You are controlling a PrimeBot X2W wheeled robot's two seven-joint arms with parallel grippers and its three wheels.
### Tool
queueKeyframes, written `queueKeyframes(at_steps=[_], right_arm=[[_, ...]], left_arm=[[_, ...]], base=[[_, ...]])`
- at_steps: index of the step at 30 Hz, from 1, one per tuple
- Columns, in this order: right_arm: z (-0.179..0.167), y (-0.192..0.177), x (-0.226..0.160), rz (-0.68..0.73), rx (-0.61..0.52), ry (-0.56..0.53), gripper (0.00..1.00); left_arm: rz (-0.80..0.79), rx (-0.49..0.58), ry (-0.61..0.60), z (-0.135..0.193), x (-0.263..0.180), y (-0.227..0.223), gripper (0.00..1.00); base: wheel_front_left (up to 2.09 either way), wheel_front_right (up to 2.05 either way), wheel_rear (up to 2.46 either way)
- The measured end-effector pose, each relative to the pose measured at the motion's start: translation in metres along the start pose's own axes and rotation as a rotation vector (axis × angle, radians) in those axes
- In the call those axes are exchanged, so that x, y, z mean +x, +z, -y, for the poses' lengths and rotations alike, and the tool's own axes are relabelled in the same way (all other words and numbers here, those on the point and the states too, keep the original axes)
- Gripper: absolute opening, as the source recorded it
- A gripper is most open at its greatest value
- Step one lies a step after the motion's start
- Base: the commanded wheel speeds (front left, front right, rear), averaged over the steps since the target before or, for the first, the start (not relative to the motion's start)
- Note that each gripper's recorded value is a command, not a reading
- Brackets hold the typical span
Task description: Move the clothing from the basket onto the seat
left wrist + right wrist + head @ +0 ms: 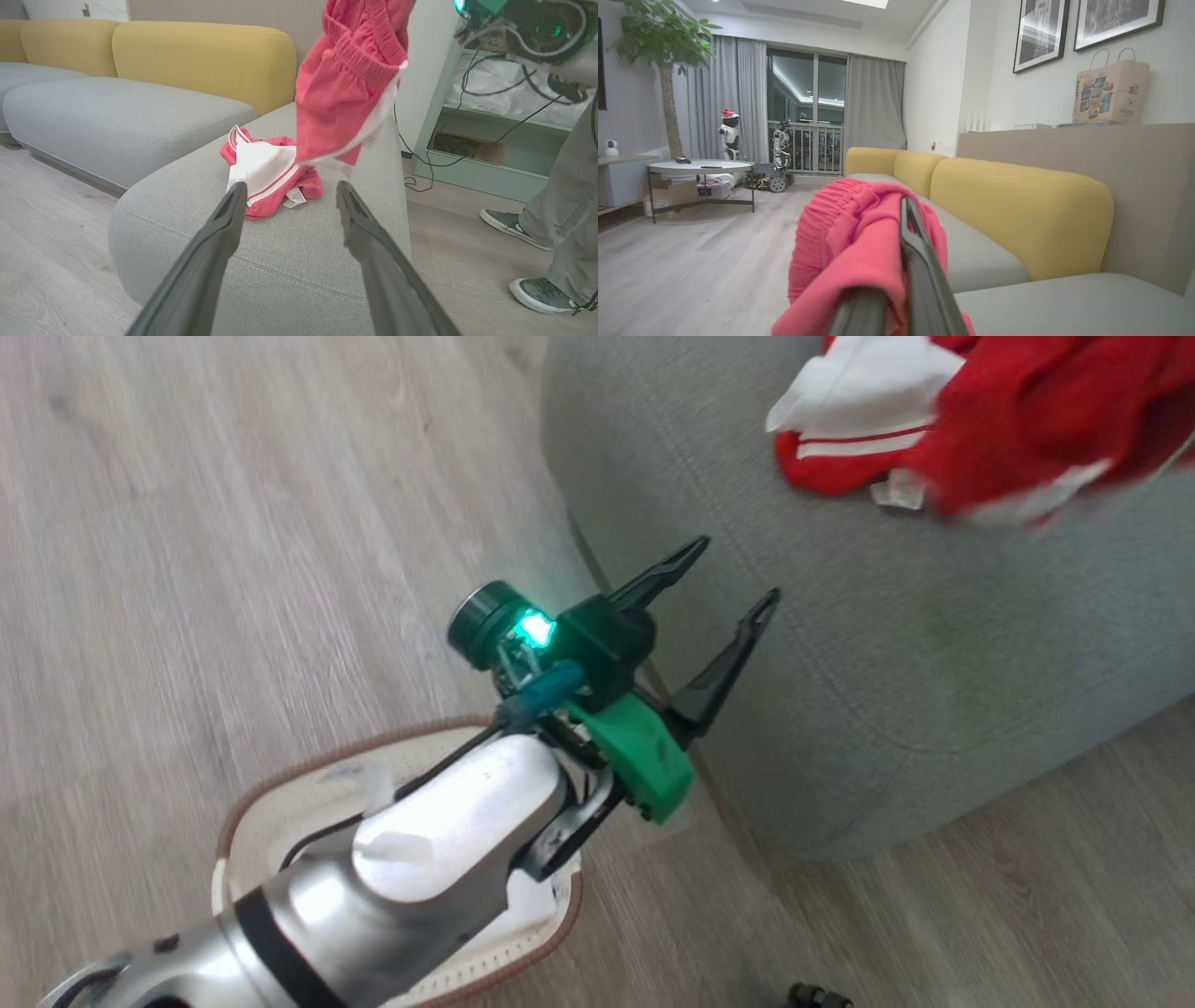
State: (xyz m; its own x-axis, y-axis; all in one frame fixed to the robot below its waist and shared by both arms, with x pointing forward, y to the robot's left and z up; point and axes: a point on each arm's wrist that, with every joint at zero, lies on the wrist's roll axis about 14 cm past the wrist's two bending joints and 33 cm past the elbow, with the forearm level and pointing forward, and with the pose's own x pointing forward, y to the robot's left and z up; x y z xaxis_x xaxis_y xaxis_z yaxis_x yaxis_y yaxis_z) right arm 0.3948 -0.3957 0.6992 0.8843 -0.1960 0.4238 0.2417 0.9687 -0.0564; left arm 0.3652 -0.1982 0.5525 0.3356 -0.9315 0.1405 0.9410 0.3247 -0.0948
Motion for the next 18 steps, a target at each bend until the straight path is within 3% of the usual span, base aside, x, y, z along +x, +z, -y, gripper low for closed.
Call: queueKeyframes(at_steps=[10, 18], right_arm=[[0.034, -0.017, 0.063, -0.040, -0.182, -0.055, 0.00], [0.022, -0.095, 0.094, -0.189, -0.246, -0.032, 0.00]], left_arm=[[-0.008, -0.008, 0.039, -0.034, 0.007, -0.015, 1.00], [-0.053, -0.038, 0.109, -0.069, 0.001, -0.048, 1.00]], base=[[0.00, 0.00, 0.00], [0.00, 0.00, 0.00]])
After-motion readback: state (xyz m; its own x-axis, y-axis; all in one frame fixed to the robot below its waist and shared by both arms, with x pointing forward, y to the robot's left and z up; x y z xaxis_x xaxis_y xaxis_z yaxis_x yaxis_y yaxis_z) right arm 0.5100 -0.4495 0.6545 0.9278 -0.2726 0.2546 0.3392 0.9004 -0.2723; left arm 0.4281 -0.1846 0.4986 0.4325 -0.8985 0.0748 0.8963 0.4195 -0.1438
